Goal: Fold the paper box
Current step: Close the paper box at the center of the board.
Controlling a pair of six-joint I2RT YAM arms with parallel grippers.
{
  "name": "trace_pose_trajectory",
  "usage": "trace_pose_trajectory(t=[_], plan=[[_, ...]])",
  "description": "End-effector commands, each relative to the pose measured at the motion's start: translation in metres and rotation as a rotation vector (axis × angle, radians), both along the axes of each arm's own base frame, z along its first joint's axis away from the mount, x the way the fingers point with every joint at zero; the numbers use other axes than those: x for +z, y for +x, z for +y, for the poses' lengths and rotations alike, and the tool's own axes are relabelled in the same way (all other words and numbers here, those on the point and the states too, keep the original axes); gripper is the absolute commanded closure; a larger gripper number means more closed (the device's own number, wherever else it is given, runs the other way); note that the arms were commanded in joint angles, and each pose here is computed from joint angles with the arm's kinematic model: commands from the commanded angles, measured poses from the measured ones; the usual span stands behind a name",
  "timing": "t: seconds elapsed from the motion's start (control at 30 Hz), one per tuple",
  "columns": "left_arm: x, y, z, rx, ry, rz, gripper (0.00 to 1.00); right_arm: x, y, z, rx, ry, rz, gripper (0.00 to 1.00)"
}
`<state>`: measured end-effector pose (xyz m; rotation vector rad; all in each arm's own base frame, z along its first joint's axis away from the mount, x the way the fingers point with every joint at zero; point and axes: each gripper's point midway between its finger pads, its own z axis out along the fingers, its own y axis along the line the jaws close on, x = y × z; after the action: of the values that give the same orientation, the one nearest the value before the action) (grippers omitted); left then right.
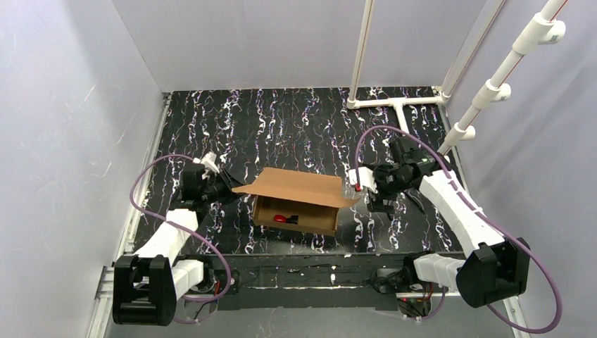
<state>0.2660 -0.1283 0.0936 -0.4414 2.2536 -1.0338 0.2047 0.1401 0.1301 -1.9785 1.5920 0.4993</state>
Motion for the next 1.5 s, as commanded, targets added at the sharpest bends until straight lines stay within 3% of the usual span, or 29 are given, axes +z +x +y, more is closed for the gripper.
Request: trace_pose_trajectory(t=[0.0,0.13,0.2,0.27,0.3,0.47,0.6,0.73,0.93,1.17,1.47], plan=[[0.002,-0.001,0.027,0.088,0.152,0.035,0.83,0.03,0.008,-0.011,-0.069,-0.005,-0.048,0.08],[0.005,-0.005,0.043,0.159,0.217,0.045,0.84,0.051,0.019,-0.014,-0.135,0.005,-0.075,0.12],[0.008,-0.01,0.052,0.211,0.243,0.054,0.9,0.08,0.035,-0.01,-0.191,0.043,-0.121,0.2],[0.008,-0.018,0.059,0.252,0.259,0.086,1.0,0.107,0.047,0.001,-0.229,0.111,-0.127,0.34],[0.008,-0.023,0.059,0.263,0.257,0.11,1.0,0.117,0.051,0.009,-0.246,0.158,-0.107,0.42],[0.005,-0.055,0.034,0.175,0.133,0.254,1.0,0.137,0.074,0.059,-0.281,0.316,0.026,0.74],[-0.008,-0.091,0.006,0.09,-0.012,0.446,1.0,0.134,0.079,0.114,-0.267,0.334,0.054,0.86],[-0.021,-0.117,-0.007,0.082,-0.065,0.561,1.0,0.121,0.065,0.162,-0.212,0.328,0.103,0.88],[-0.038,-0.129,-0.026,0.081,-0.079,0.616,1.0,0.078,0.043,0.195,-0.15,0.234,0.151,0.89],[-0.053,-0.1,-0.051,0.121,-0.145,0.612,1.0,0.012,0.007,0.19,-0.077,0.075,0.199,0.89],[-0.052,-0.056,-0.068,0.173,-0.213,0.576,1.0,-0.065,0.009,0.172,-0.179,-0.101,0.27,0.89]])
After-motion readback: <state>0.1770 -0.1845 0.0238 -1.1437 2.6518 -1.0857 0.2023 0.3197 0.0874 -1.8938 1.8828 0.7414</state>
